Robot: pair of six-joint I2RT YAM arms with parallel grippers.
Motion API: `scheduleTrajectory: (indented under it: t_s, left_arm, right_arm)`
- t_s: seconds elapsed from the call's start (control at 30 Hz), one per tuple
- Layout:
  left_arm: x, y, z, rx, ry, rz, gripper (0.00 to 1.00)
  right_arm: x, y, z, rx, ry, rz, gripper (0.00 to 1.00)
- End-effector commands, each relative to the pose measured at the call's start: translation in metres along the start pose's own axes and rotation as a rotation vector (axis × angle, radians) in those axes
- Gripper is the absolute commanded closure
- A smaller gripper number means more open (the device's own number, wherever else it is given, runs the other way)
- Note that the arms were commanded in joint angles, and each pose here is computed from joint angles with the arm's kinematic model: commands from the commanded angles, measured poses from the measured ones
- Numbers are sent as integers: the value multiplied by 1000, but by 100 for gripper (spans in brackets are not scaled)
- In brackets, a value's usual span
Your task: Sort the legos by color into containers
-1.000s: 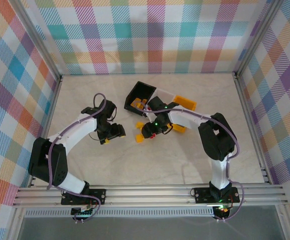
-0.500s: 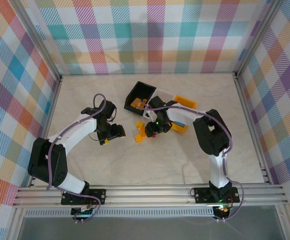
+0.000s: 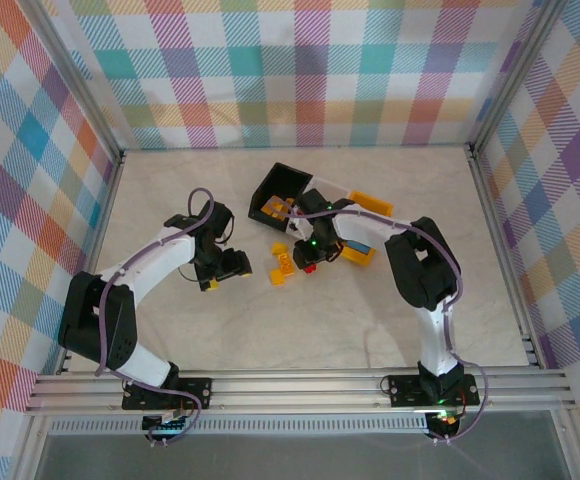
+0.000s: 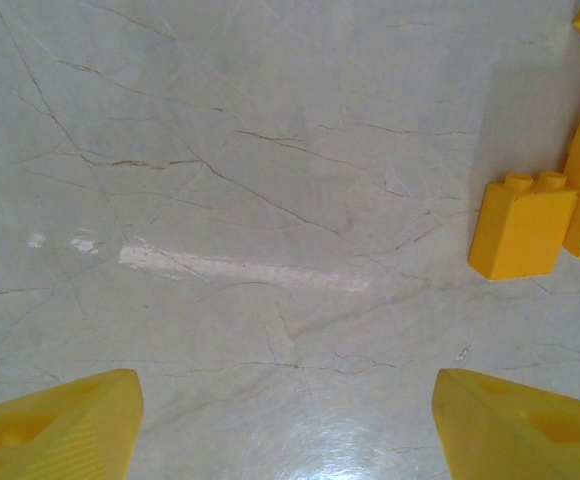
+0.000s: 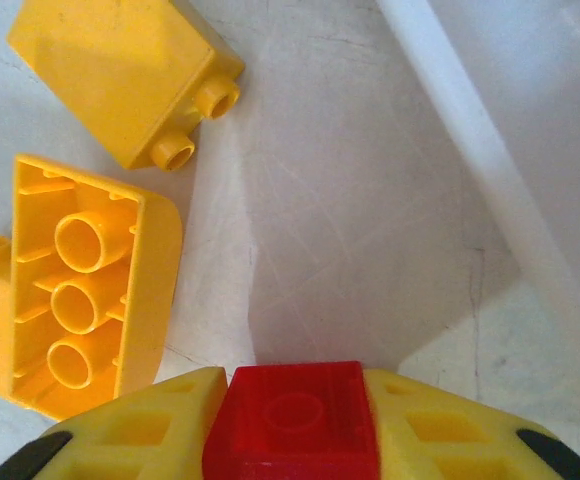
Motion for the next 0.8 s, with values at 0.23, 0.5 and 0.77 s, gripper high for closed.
scheduleTrajectory:
  t_s: [0.23, 0.5, 0.77]
  left_arm:
    - [10, -3, 1, -9, 18, -23, 23]
    - [9, -12, 3, -1, 32, -33, 22]
    - [8, -21, 0, 24, 35, -28, 22]
  right_arm:
    - [-34, 7, -29, 43, -19, 4, 64]
    - [-71, 16, -34, 64, -115, 33, 64]
    - [-111, 17, -30, 90, -231, 57, 64]
Point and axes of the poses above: each hand's point on the last joint's axis, 136 mm out from that joint toward the fingers, its own x axis out along the fingers, its own y axis along the line the jaws close on, z = x × y, the point moved 9 cm from there along -x, back along the fingers, and after that the axes turned 5 degrees about -x, right-handed, at the moved point
